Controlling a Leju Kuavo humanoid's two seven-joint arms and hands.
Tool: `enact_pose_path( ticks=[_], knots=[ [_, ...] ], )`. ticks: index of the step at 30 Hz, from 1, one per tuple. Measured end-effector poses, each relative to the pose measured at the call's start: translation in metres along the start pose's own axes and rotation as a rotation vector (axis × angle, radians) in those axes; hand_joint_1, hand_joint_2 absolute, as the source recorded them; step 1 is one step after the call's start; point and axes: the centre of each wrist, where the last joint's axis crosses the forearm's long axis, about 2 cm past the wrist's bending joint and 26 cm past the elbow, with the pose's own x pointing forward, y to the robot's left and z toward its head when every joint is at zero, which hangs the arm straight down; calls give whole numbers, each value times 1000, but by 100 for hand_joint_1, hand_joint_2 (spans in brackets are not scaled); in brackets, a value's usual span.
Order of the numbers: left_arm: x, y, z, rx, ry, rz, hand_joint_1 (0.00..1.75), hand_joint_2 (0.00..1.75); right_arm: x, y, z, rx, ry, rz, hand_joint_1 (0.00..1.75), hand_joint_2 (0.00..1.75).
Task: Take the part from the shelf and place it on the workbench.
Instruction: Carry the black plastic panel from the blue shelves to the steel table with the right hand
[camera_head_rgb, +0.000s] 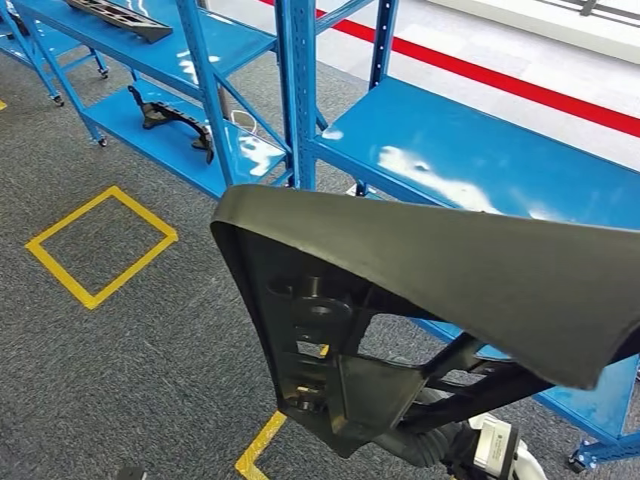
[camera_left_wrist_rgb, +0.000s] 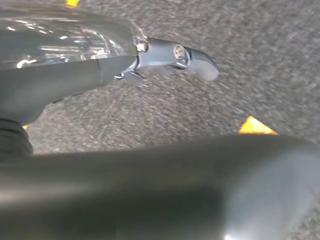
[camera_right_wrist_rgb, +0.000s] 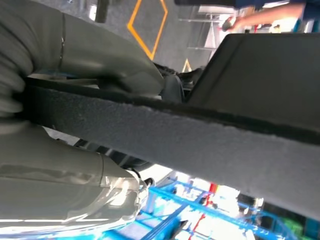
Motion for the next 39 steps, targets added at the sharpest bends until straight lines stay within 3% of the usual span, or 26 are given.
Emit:
enact_pose_path(
  ticks=[39],
  knots=[
    [-1,-10,2,-21,-11,17,0,0,0,1,-14,15,-36,-38,175,175]
  ],
)
